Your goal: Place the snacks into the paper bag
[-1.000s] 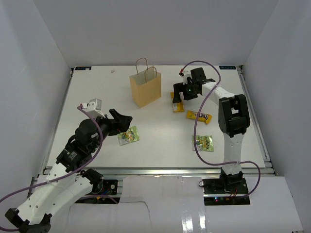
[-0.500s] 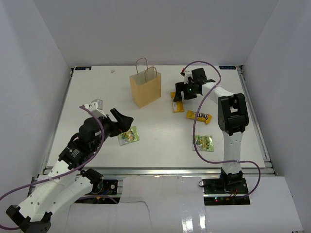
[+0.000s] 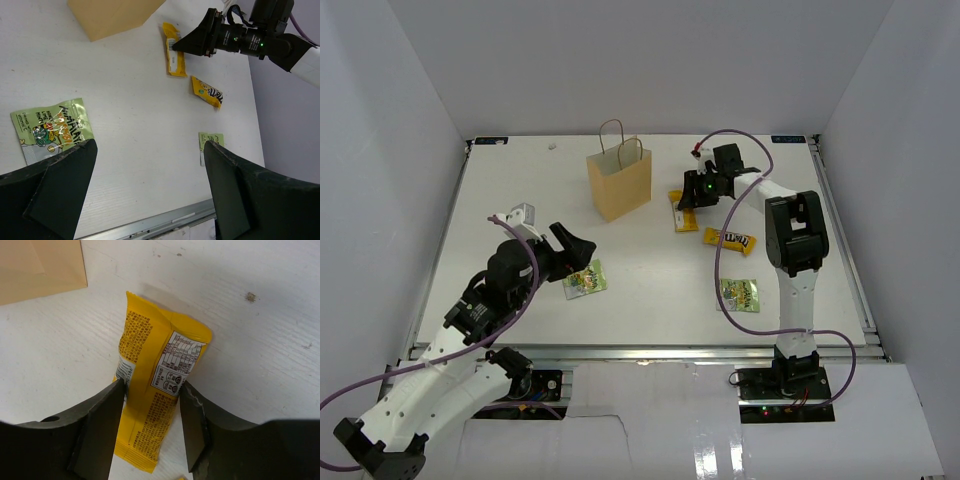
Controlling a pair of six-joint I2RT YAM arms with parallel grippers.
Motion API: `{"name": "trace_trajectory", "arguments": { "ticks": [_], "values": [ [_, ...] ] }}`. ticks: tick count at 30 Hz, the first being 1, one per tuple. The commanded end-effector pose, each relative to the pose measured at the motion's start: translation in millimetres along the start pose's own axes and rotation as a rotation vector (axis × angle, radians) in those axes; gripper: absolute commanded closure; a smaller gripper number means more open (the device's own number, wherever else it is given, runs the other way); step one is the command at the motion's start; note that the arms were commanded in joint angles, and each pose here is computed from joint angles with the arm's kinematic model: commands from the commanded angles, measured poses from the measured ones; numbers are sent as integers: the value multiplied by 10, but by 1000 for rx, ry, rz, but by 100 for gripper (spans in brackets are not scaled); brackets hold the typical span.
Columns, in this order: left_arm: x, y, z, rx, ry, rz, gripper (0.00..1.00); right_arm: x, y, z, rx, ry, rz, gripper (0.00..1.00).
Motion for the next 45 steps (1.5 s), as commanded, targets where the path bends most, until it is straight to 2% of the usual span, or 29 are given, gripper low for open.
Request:
{"name": "trace_trajectory", "arguments": {
  "ticks": [1,5,6,9,11,15,19,23,28,32,35,36,40,45],
  "values": [
    [-21,29,44,-15,11,-5,2,-119,-42,-100,23,-53,2,47],
    [-18,28,40,-16,16,-4,2,-211,31,-124,26,-81,23,60],
    [-11,22,15,-9,24,-2,2,-215,54,-121,23,-78,31,69],
    [-5,10,-21,2,33,-5,2,-233,152,-100,11,-66,67,78],
    [-1,4,-34,5,34,-4,2,-204,232,-67,-6,-53,117,82],
    [13,4,-54,5,35,-1,2,127,626,72,-115,83,248,92],
    [41,11,-87,-3,42,5,2,534,1041,200,-228,350,404,92],
    [82,23,-141,-4,41,14,2,1071,1402,443,-343,606,459,92],
    [131,10,-229,15,37,28,2,1728,1654,780,-481,795,469,92],
    [142,-1,-256,24,34,32,2,2309,1878,1167,-650,945,459,92],
    [154,-4,-288,31,34,31,2,2549,1768,1332,-731,966,412,92],
    [157,1,-295,31,39,31,2,2666,1864,1463,-821,969,374,92],
    [163,33,-308,29,45,21,2,2948,1703,1574,-964,955,351,92],
    [189,81,-326,26,57,28,2,2961,1394,1600,-986,916,307,92]
  ]
}}
Point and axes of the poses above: each gripper's point midway between its finger pads, its own y axis back along the fingers, its own x axis along the line the jaws close on, z = x × y, the point moved 9 cm from there along y, back along the fingers, and after that the axes turned 15 degrees about -y, right-handed, at the moved point
